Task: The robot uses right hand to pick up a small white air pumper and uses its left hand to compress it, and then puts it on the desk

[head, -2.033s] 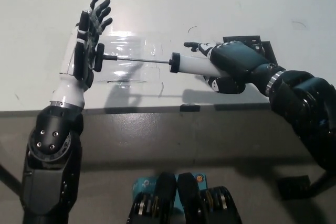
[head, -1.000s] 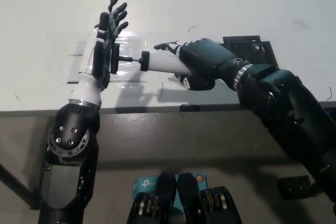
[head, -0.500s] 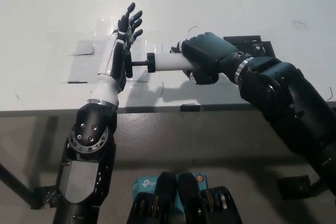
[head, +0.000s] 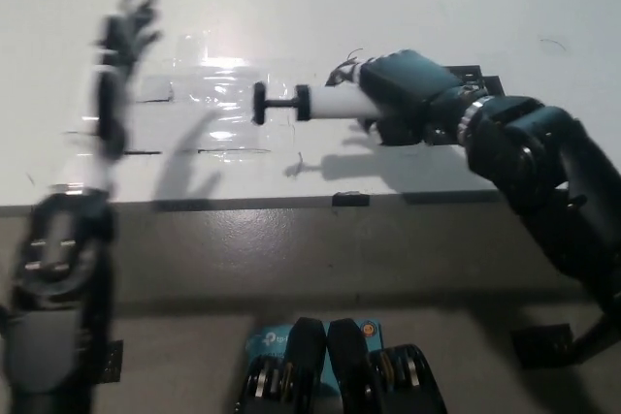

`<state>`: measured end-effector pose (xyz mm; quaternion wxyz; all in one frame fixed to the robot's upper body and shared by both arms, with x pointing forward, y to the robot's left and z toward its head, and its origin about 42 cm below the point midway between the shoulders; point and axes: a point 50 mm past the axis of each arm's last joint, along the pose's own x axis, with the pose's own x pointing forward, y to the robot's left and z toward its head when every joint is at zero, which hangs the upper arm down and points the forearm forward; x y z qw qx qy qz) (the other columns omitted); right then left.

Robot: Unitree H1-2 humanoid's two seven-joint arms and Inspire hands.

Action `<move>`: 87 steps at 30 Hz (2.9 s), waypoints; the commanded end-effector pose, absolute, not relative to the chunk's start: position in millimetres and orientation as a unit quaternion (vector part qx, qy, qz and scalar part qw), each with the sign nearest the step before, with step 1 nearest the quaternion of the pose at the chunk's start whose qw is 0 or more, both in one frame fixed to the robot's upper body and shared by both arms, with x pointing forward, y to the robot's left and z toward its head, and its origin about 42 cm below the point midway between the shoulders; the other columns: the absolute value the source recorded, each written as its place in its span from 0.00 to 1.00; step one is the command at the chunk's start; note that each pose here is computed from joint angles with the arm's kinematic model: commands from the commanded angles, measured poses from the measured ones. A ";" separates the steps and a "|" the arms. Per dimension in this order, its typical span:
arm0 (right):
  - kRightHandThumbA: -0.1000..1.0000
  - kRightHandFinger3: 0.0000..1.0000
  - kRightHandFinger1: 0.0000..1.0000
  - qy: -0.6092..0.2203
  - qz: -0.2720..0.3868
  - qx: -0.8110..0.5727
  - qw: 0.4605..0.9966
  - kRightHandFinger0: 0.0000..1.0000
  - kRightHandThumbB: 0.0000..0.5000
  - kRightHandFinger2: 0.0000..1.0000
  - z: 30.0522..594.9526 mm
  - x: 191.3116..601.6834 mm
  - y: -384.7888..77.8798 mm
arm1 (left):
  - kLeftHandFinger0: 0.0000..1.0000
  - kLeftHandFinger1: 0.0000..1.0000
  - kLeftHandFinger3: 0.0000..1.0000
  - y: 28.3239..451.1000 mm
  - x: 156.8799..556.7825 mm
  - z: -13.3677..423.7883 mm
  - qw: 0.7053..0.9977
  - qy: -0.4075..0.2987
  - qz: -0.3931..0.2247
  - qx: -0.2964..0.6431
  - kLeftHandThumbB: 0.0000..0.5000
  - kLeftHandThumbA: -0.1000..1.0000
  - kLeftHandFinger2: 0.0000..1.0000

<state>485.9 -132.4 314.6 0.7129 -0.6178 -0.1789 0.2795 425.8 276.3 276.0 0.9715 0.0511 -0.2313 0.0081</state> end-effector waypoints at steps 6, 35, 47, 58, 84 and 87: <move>0.00 1.00 0.62 -0.153 0.225 -0.613 0.742 0.11 0.26 0.94 345.6 516.4 -165.3 | 1.00 1.00 1.00 315.4 378.4 290.9 0.955 -0.292 0.016 0.053 0.53 1.00 1.00; 0.62 1.00 1.00 -0.036 0.235 -0.622 0.746 1.00 0.86 1.00 301.5 563.3 -190.7 | 1.00 1.00 1.00 286.8 232.3 180.1 0.980 -0.192 -0.041 0.039 0.45 1.00 1.00; 0.90 1.00 1.00 -0.085 0.265 -0.554 0.785 1.00 1.00 1.00 337.0 557.8 -187.5 | 1.00 1.00 1.00 284.2 236.2 184.3 0.978 -0.201 -0.037 0.038 0.44 1.00 1.00; 1.00 1.00 1.00 -0.421 0.091 -0.304 0.850 1.00 0.79 1.00 463.1 452.7 -223.8 | 1.00 1.00 1.00 286.3 262.9 200.5 0.972 -0.229 -0.043 0.041 0.37 1.00 1.00; 1.00 1.00 1.00 -0.328 0.068 -0.084 0.938 1.00 0.49 1.00 218.1 293.6 -207.1 | 1.00 1.00 1.00 288.0 276.9 175.1 0.980 -0.192 -0.027 0.032 0.31 1.00 1.00; 1.00 1.00 1.00 -0.300 0.059 -0.079 0.949 1.00 0.53 1.00 199.8 295.0 -208.4 | 1.00 1.00 1.00 285.8 276.1 170.9 0.984 -0.171 -0.025 0.034 0.36 1.00 1.00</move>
